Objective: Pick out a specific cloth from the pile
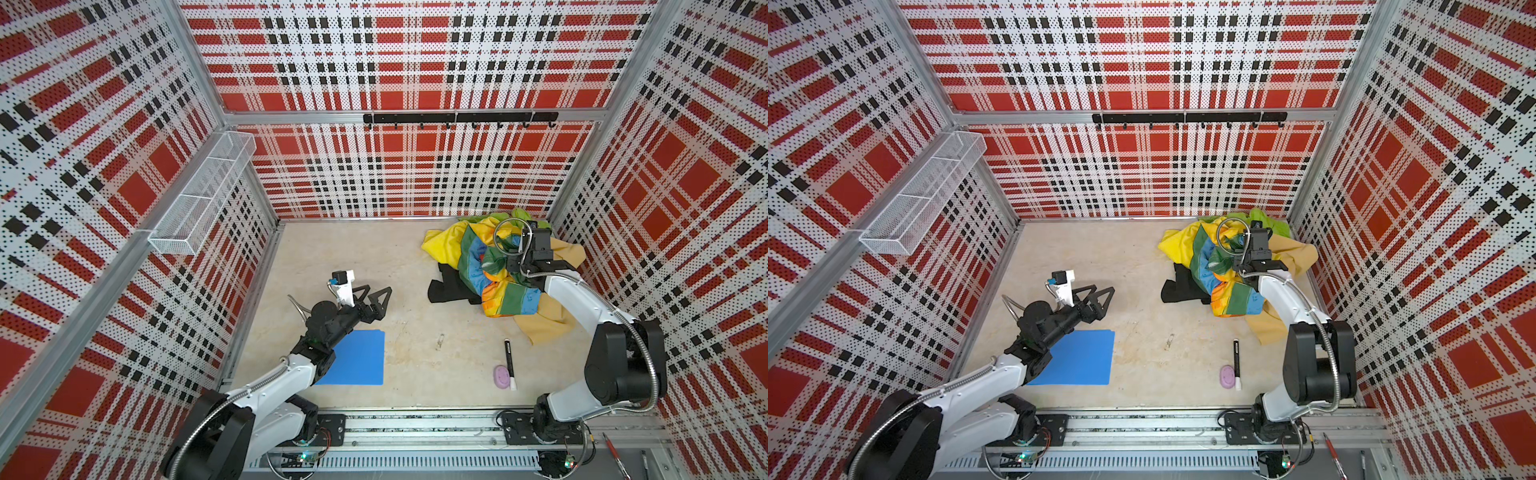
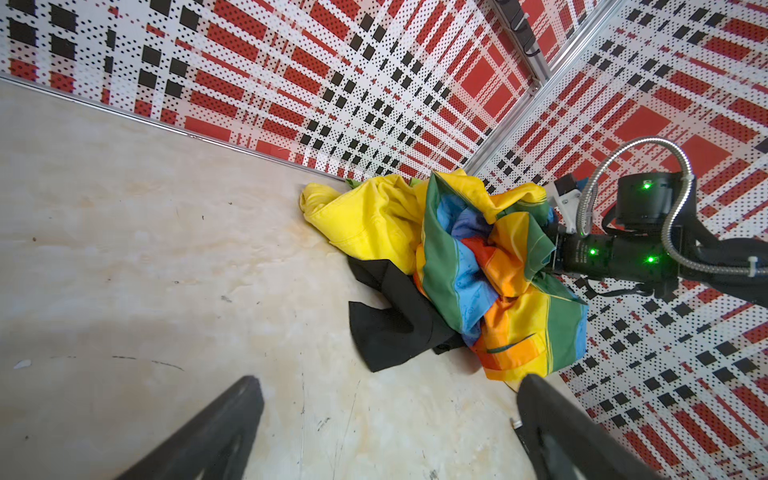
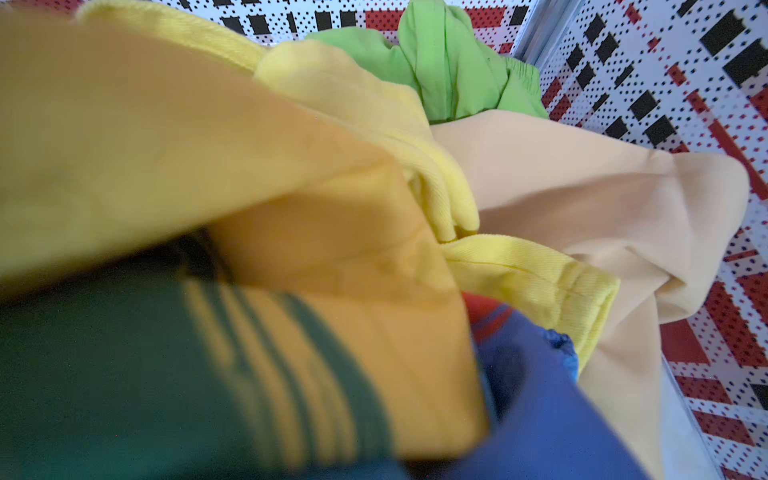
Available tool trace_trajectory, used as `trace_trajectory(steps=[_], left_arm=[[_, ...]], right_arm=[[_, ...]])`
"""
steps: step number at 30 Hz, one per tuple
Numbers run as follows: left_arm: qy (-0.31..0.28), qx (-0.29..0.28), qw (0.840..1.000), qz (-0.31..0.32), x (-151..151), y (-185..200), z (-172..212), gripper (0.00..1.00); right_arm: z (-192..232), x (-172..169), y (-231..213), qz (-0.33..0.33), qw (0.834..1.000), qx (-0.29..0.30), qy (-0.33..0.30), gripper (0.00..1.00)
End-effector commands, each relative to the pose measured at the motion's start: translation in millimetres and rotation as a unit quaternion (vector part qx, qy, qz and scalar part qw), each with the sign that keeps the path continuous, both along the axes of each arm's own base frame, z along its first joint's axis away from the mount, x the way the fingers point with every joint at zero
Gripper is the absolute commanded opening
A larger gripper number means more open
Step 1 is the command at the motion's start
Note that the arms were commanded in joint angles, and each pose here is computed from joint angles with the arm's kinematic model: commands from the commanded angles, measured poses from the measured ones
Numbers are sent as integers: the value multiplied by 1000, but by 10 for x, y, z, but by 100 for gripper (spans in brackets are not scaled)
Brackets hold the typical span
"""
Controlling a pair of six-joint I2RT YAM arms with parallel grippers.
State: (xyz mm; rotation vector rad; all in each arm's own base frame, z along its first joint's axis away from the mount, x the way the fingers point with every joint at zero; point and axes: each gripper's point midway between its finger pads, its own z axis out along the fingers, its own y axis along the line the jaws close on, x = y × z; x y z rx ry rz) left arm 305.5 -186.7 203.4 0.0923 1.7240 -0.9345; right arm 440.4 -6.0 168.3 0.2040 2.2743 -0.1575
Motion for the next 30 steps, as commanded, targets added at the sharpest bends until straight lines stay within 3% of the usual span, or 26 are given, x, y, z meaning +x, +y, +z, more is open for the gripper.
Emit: trace_trajectory(steps=[1,5,8,12,23,26,30], left_arm=[[-8,9,1000,-13,58,-109,98,99],[13,22,999,-31,122,-275,11,99],[28,22,998,-44,171,-411,-33,99],[40,29,997,-67,228,-628,-68,96],[67,83,989,-101,472,-1269,-260,91],[80,92,986,-109,558,-1445,-377,89],[93,90,985,-113,654,-1596,-476,85]], right_arm=[[42,73,-31,-16,1000,13,-23,0],[-81,22,-94,-32,999,21,-11,7],[-176,-39,-116,-36,999,24,-8,41],[-231,-94,-72,-28,999,39,-19,68],[74,-276,166,33,991,94,-87,86],[107,-308,446,85,983,138,-89,93],[-35,-282,826,123,983,119,-64,100]])
